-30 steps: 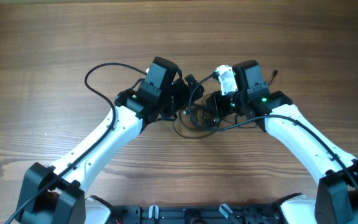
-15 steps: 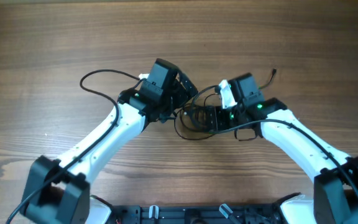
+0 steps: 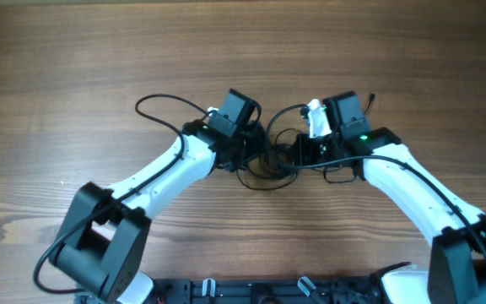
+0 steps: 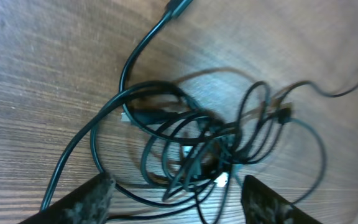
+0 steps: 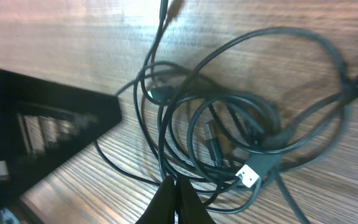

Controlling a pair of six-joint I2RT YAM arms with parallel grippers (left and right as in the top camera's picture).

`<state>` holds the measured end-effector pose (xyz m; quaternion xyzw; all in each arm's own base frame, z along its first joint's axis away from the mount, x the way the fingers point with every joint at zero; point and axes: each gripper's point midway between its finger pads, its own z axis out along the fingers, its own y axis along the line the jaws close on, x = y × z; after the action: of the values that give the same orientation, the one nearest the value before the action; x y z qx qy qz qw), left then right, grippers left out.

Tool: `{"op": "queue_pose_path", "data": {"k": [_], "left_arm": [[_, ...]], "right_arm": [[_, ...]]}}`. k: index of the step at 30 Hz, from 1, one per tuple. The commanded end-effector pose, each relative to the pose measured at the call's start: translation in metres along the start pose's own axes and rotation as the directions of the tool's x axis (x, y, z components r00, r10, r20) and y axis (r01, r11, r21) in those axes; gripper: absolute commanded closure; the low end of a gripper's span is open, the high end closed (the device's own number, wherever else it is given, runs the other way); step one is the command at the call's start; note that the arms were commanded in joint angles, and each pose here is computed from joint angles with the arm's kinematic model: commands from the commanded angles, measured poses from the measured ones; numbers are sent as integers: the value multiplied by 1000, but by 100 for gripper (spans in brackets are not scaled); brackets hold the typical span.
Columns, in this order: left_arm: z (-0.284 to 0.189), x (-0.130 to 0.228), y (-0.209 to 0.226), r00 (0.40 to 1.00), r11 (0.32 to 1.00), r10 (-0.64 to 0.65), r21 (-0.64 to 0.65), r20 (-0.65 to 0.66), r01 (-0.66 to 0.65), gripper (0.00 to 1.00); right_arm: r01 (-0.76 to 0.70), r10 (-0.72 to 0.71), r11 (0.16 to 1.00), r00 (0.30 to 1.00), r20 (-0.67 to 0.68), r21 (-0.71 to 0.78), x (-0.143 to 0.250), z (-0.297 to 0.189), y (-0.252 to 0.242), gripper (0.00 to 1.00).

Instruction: Untangle cables

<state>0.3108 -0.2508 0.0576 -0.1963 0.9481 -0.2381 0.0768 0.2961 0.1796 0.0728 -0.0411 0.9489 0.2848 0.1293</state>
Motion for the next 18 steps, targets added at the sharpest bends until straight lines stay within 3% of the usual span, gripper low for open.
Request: {"op": "queue_pose_path", "data": {"k": [1,3,6,8,11,13,14,18], "left_arm": [[17,18,4,997,999,39,-16,-67,-40,31],[24,28,8,994,998,48,-39,-94,-51,32],[34,35,13,993,997,17,-68,-114,-25,44],[44,38,20,992,996,-7,-94,-127,-5,53],[55,39,27,990,993,-18,-116,-137,2,63],[55,37,27,991,994,-19,-113,-134,4,89],[55,36,26,991,994,-18,-106,-131,4,96],[54,39,24,986,996,-30,-88,-162,16,96]], "right_arm": [[14,-11,999,997,77,-39,-19,-24,11,96],[1,1,999,999,51,-32,-12,-24,9,96],[1,-1,1000,1000,-11,-8,5,-21,2,86],[21,-21,1000,998,-51,2,18,-18,-3,69],[8,-7,1000,996,-85,3,30,-14,-7,61],[88,-91,995,992,-90,-39,36,-8,0,56],[129,-134,990,986,-95,-51,43,0,3,54],[230,-235,970,970,-61,-81,50,21,17,54]]}}
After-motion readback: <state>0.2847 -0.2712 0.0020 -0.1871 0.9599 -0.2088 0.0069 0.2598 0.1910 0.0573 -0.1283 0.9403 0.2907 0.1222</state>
